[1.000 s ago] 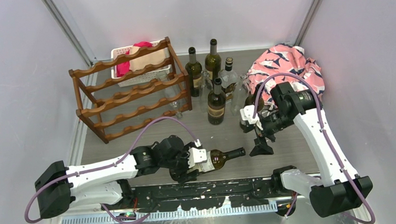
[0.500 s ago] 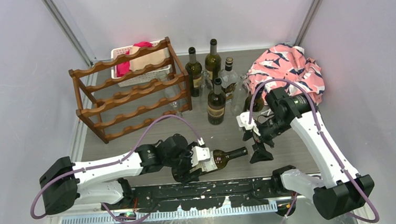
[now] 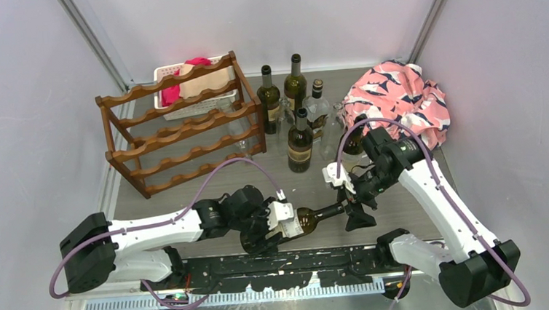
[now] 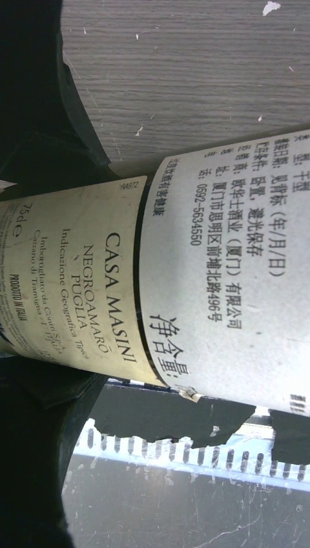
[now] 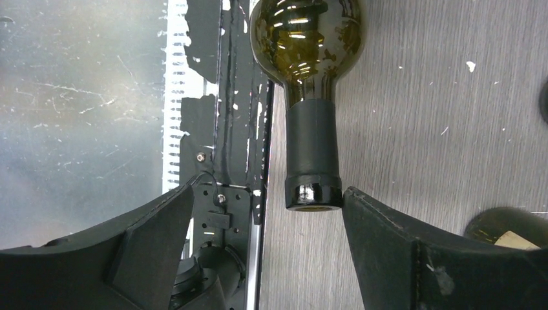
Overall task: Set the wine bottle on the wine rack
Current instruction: Pick up the wine bottle from the center of the board, then place the wine bottle in the wine rack.
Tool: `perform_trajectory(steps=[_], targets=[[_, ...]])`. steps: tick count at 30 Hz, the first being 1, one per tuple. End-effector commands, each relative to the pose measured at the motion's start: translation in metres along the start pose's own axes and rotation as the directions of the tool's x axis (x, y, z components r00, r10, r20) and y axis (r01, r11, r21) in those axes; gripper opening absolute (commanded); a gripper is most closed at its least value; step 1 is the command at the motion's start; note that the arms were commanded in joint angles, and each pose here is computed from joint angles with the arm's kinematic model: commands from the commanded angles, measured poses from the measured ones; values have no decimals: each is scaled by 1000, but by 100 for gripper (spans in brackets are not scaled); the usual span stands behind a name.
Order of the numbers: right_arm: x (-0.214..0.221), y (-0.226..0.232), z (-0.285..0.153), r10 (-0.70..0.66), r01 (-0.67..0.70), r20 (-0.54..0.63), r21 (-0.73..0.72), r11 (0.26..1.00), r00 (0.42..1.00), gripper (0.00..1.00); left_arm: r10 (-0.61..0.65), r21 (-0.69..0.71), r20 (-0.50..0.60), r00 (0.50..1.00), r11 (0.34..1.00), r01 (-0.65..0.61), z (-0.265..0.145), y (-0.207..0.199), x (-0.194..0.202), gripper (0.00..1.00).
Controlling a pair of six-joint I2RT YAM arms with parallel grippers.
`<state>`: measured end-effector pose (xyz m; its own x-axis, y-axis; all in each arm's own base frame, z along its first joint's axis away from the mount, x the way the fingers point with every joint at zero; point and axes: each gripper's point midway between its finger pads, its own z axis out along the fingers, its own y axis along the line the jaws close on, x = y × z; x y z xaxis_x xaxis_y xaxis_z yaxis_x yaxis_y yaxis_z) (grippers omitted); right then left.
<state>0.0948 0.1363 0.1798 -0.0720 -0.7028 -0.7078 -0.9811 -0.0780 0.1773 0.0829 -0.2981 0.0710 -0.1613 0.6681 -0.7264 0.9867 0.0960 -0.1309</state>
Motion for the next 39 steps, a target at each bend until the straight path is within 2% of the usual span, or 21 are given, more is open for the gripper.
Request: perform_trajectory(steps=[1,11,16,26,29,32,34,35,38,39], targets=[[-1,-7,4,-5,6,-10,39,999,1000,89,45,7,212,976,999,-48,-7,1,-71,0],[-4,-22,26,-55,60,-68,80,995,996,87,21,48,225,974,998,-33,-6,-6,-77,0],[-9,-28,41,-86,89,-56,63,994,995,77,29,64,251,968,997,-47,-6,-8,-84,0],[-8,-29,55,-121,125,-83,53,991,989,47,34,76,249,968,996,-55,-5,-10,-85,0],[-7,-27,56,-116,121,-83,53,991,990,32,36,73,247,968,996,-55,-5,-9,-85,0],[-8,-25,56,-92,96,-73,54,994,993,6,39,66,252,967,996,-57,-5,-8,-86,0],[-11,-23,55,-54,58,-62,59,997,997,1,38,53,254,967,997,-54,-5,-6,-86,1],[-12,-21,55,-37,41,-56,61,997,998,1,33,39,252,967,998,-45,-5,-3,-86,10],[-13,-15,55,-15,16,-32,46,999,999,1,-36,-15,237,971,999,41,-6,6,-82,55],[-13,-13,56,-6,7,-21,34,999,1000,1,-63,-33,235,970,997,73,-8,8,-82,66]])
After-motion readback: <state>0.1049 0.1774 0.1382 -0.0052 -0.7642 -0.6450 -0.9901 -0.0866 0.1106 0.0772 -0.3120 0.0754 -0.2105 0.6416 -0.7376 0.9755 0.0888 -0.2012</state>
